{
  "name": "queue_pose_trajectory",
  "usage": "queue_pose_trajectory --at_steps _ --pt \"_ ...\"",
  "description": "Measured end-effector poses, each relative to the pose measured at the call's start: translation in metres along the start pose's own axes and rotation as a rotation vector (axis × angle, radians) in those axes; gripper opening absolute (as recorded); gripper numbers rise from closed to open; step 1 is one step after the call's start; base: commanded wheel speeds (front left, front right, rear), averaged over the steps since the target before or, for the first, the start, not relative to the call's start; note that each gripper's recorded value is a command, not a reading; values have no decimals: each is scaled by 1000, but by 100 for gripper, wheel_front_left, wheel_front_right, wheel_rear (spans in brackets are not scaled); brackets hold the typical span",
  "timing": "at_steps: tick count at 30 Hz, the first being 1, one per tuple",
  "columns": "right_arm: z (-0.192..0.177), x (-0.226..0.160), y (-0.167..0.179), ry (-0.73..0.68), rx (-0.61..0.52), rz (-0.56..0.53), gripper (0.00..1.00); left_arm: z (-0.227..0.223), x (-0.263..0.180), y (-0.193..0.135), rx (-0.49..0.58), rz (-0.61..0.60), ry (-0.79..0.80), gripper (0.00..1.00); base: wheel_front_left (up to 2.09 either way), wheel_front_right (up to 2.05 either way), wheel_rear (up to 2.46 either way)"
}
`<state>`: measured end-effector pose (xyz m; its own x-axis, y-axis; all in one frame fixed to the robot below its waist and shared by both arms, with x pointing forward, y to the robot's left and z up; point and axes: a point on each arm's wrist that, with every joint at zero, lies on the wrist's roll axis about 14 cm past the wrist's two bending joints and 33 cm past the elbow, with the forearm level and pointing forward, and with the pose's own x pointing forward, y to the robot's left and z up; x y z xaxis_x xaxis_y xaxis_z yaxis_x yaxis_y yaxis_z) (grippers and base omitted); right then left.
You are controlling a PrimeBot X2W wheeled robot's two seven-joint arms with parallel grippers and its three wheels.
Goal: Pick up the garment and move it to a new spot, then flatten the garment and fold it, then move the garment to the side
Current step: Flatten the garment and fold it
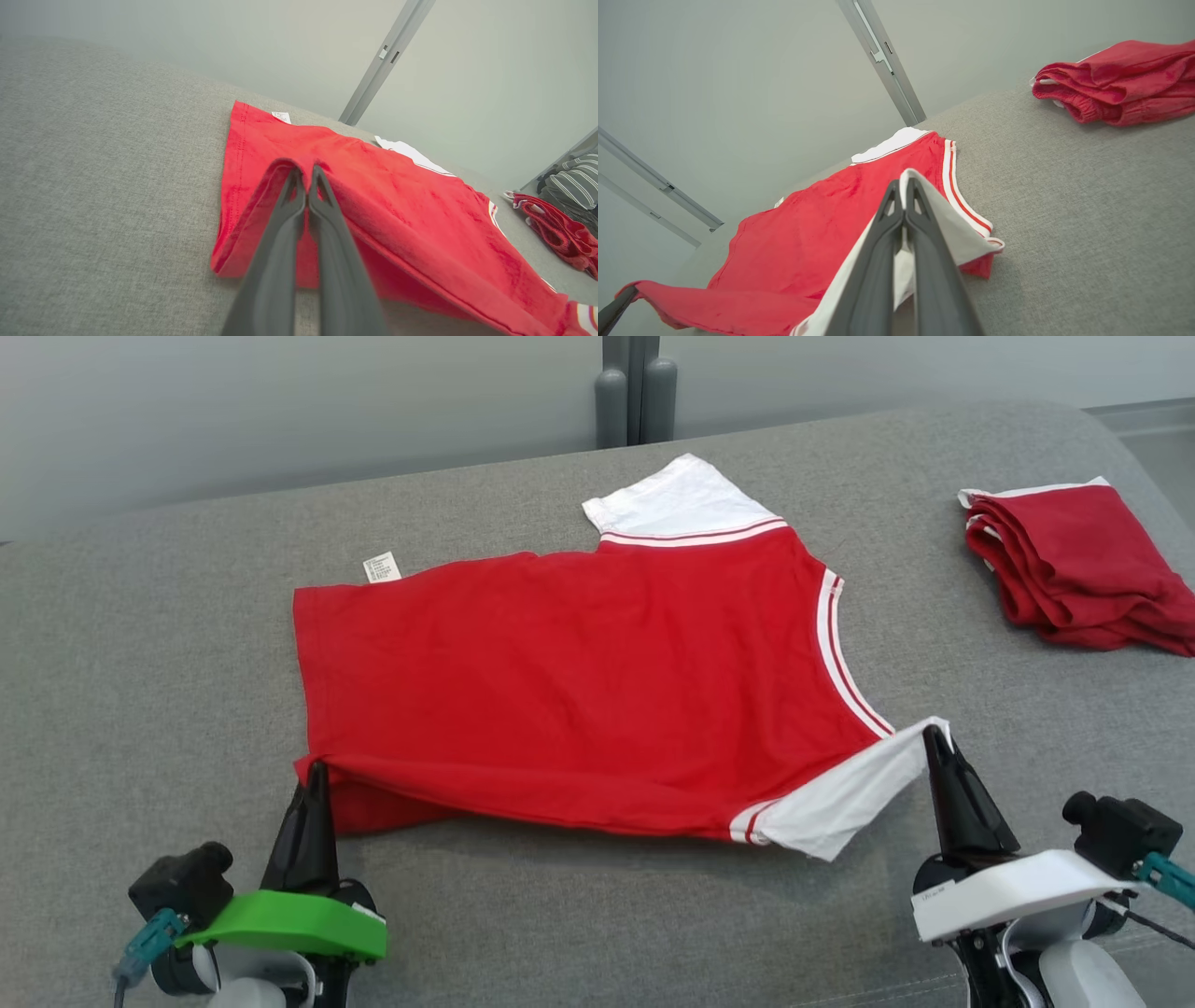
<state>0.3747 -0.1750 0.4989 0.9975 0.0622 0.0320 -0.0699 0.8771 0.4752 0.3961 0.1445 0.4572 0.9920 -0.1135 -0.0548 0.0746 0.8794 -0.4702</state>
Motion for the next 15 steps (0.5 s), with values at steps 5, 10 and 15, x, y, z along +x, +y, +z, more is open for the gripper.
queue_pose_trajectory --at_steps 5,10,15 --pt "5 23 3 -21 -10 20 0 2 15 8 5 26 -2 0 0 0 0" --pt "1 50 -2 1 -18 17 0 -10 28 11 8 32 39 0 0 0 0" --pt "-12 81 -8 56 -40 13 0 -16 48 11 18 30 62 0 0 0 0"
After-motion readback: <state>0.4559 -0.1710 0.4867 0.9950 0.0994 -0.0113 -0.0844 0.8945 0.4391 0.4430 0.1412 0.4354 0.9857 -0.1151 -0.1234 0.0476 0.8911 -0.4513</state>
